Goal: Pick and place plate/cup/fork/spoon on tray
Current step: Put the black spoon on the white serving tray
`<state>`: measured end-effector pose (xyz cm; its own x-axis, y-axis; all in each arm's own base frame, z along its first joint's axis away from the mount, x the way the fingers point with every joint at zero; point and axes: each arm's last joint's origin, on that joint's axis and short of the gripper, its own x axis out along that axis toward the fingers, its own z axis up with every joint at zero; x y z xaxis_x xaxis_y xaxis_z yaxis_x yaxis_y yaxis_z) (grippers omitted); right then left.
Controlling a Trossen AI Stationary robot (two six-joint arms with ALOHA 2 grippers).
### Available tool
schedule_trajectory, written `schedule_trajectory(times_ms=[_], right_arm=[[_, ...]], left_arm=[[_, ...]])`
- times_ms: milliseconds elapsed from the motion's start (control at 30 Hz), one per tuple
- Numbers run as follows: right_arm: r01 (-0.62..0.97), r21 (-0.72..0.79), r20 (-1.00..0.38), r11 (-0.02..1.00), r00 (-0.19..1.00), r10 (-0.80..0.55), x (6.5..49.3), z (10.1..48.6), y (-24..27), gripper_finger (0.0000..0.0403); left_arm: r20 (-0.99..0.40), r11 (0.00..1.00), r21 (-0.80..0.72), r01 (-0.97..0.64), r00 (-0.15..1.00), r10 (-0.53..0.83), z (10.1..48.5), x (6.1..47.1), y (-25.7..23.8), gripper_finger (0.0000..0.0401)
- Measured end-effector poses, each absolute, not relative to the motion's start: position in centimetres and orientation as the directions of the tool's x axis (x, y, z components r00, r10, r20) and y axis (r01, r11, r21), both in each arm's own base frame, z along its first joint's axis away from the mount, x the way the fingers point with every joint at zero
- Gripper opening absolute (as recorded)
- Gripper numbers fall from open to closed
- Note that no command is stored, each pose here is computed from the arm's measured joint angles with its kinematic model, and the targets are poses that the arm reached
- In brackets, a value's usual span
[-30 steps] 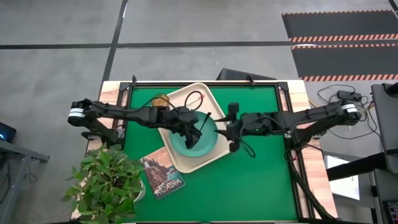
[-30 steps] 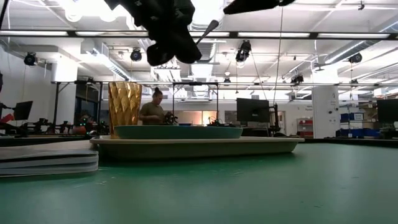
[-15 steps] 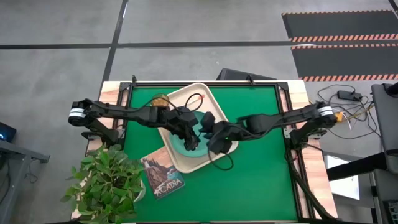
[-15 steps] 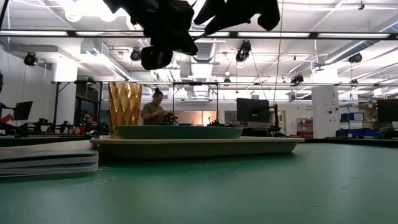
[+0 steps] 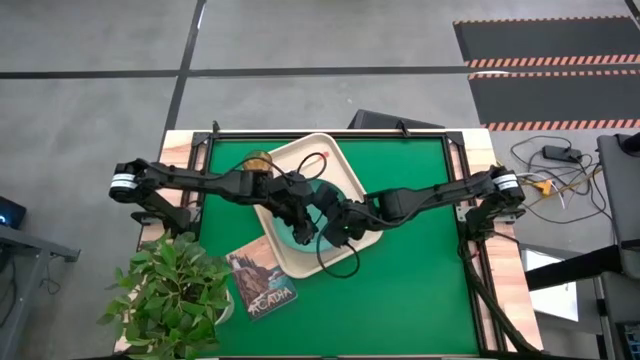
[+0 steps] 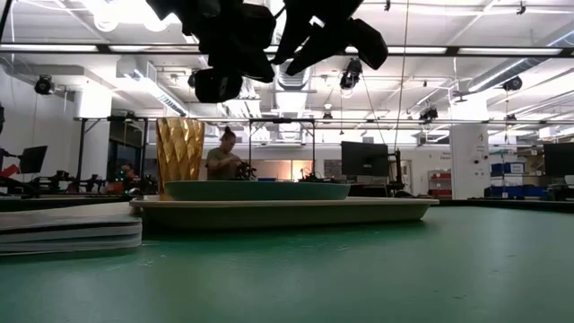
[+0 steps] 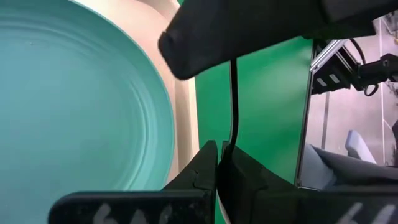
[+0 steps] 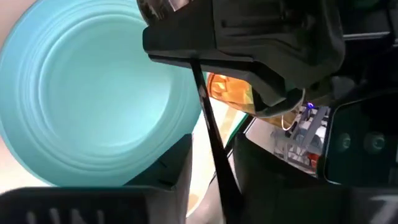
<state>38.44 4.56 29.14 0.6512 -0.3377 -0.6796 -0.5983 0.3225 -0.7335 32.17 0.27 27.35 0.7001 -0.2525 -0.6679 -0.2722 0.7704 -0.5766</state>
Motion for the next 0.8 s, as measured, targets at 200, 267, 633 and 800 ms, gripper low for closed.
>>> schedule_trajectory(times_ms=[200, 267, 633, 800], right_arm=[[-0.619, -0.721, -0.693, 0.312, 0.637, -0.336, 38.2, 29.1, 4.5, 0.0028], [-0.630, -0.712, -0.702, 0.310, 0.626, -0.338, 38.2, 28.9, 4.5, 0.0017], [-0.618, -0.704, -0.711, 0.350, 0.614, -0.343, 38.0, 28.9, 4.5, 0.0014], [-0.623, -0.676, -0.737, 0.394, 0.582, -0.344, 37.7, 28.6, 4.5, 0.0013]], left_arm=[[-0.673, 0.774, -0.572, -0.272, 0.696, -0.252, 27.3, 32.1, 0.3, 0.0000], [-0.674, 0.774, -0.572, -0.273, 0.695, -0.252, 27.3, 32.1, 0.4, 0.0000], [-0.657, 0.809, -0.544, -0.222, 0.712, -0.247, 27.9, 32.0, 0.5, 0.0043], [-0.641, 0.835, -0.520, -0.183, 0.729, -0.240, 28.6, 31.7, 0.8, 0.0097]])
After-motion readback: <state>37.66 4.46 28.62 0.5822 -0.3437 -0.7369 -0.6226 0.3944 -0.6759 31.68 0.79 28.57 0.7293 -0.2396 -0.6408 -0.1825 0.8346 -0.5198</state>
